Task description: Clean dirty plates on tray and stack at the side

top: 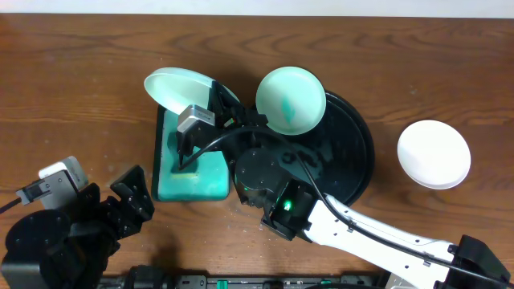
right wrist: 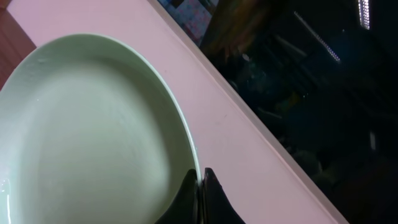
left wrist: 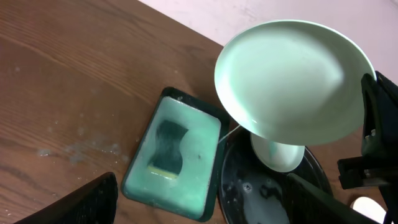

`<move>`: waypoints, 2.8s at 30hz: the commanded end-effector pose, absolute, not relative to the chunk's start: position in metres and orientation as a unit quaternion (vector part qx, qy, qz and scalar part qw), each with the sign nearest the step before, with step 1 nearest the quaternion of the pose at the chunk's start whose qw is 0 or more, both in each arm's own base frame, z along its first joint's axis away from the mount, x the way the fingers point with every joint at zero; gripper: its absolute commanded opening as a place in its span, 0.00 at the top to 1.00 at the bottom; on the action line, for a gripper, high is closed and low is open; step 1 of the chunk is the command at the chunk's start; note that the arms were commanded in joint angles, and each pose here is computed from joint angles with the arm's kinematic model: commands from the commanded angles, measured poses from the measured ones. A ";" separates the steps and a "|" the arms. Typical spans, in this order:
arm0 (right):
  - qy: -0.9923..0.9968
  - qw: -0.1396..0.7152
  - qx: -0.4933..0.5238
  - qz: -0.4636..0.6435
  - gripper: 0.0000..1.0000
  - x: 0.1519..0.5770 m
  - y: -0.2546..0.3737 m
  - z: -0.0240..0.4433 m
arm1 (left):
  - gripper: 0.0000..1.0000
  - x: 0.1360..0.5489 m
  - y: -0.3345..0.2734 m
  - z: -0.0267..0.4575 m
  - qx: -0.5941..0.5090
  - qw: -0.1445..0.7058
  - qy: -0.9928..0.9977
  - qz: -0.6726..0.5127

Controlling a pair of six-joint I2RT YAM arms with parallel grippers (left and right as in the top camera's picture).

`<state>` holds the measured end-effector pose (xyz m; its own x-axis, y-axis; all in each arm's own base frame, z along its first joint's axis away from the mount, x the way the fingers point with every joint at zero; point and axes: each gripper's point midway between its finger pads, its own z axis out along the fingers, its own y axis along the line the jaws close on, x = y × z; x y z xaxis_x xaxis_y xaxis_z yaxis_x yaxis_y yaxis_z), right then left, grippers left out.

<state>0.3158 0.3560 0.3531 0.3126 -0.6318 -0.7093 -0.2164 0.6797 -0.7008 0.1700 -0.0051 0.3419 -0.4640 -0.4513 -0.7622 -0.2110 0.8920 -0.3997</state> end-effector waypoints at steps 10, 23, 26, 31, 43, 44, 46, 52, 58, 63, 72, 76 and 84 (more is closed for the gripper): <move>0.564 0.728 -0.362 -0.144 0.99 0.311 0.353 0.367 | 0.16 0.169 -0.003 0.345 -0.199 0.484 0.844 -0.121; 0.749 0.593 -0.288 0.058 0.99 0.344 0.353 0.247 | 0.16 0.169 -0.003 0.345 -0.199 0.484 0.844 -0.121; 0.714 0.649 -0.260 0.035 0.99 0.344 0.337 0.298 | 0.16 0.169 -0.003 0.345 -0.199 0.484 0.844 -0.121; 0.668 0.684 -0.292 -0.012 0.99 0.352 0.321 0.332 | 0.15 0.169 -0.003 0.345 -0.199 0.484 0.844 -0.121; 0.674 0.657 -0.332 -0.065 0.99 0.341 0.319 0.318 | 0.15 0.169 -0.003 0.345 -0.199 0.484 0.844 -0.121; 0.677 0.657 -0.325 -0.073 0.99 0.344 0.314 0.318 | 0.15 0.169 -0.003 0.345 -0.199 0.484 0.844 -0.121; 0.669 0.662 -0.328 -0.080 0.99 0.345 0.313 0.323 | 0.15 0.169 -0.003 0.345 -0.199 0.484 0.844 -0.121; 0.502 0.689 -0.478 -0.212 0.99 0.315 0.348 0.363 | 0.15 0.169 -0.003 0.345 -0.199 0.484 0.844 -0.121; 0.479 0.713 -0.464 -0.218 0.99 0.311 0.350 0.382 | 0.15 0.169 -0.003 0.345 -0.199 0.484 0.844 -0.121; 0.479 0.713 -0.464 -0.218 0.99 0.311 0.350 0.382 | 0.15 0.169 -0.003 0.345 -0.199 0.484 0.844 -0.121; 0.479 0.714 -0.462 -0.218 0.99 0.310 0.351 0.383 | 0.15 0.169 -0.003 0.345 -0.199 0.484 0.844 -0.121; 0.536 0.717 -0.398 -0.203 0.99 0.324 0.330 0.382 | 0.15 0.169 -0.003 0.345 -0.199 0.484 0.844 -0.121; 0.816 0.572 -0.011 -0.081 0.99 0.408 0.162 0.264 | 0.15 0.169 -0.003 0.345 -0.199 0.484 0.844 -0.121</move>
<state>0.3934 0.2108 0.2892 -0.2035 -0.5858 -0.7845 -0.1093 0.8099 -0.5764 0.1699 -0.0051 0.3420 -0.4640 -0.4513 -0.7622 -0.2110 0.8920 -0.3997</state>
